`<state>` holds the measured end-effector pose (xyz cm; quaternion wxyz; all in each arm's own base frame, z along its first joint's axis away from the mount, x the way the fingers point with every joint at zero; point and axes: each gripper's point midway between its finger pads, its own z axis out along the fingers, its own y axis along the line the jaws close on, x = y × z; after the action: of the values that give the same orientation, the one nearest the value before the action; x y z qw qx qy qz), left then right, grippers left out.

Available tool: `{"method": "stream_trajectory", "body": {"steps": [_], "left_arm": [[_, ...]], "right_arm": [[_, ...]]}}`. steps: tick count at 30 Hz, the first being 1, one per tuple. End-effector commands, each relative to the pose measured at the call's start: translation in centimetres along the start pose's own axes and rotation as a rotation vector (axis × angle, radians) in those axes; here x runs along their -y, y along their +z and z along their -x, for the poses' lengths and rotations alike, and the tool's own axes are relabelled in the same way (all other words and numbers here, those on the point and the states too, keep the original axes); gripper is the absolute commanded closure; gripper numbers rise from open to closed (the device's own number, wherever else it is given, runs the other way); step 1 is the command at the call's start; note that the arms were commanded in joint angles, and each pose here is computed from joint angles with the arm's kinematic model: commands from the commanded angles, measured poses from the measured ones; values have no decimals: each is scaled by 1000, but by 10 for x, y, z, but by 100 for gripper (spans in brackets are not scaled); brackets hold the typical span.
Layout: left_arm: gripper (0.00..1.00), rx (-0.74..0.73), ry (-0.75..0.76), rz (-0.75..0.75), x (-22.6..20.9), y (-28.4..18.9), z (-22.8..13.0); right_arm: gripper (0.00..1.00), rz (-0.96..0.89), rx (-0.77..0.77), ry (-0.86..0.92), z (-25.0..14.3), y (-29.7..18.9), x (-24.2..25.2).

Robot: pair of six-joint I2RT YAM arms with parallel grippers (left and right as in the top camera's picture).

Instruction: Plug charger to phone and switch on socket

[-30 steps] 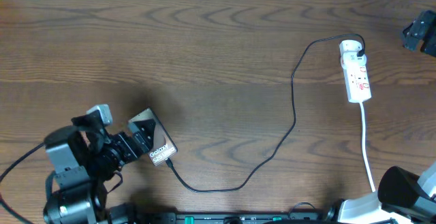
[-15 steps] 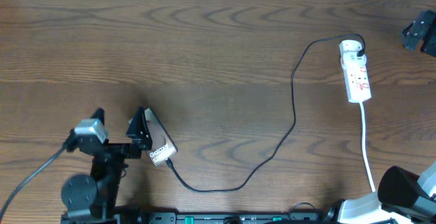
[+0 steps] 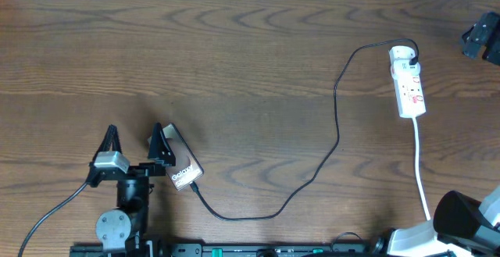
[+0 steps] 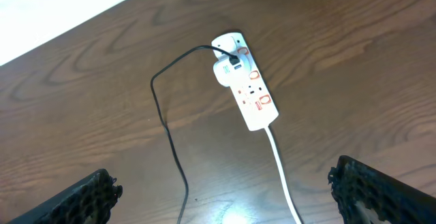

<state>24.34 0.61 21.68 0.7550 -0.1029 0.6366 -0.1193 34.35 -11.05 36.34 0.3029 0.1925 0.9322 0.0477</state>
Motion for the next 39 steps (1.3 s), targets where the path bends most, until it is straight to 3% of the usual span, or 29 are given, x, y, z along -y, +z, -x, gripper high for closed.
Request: {"method": "stream_trajectory", "body": {"steps": [1, 4, 39], "left_arm": [[1, -108, 1, 62, -13, -2, -28], [1, -300, -10, 116, -26, -13, -74], [1, -296, -9, 122, -27, -13, -73]], "right_arm": [[1, 0, 13, 5, 0, -5, -2], [1, 0, 13, 5, 0, -5, -2], [1, 0, 13, 5, 0, -5, -2]]}}
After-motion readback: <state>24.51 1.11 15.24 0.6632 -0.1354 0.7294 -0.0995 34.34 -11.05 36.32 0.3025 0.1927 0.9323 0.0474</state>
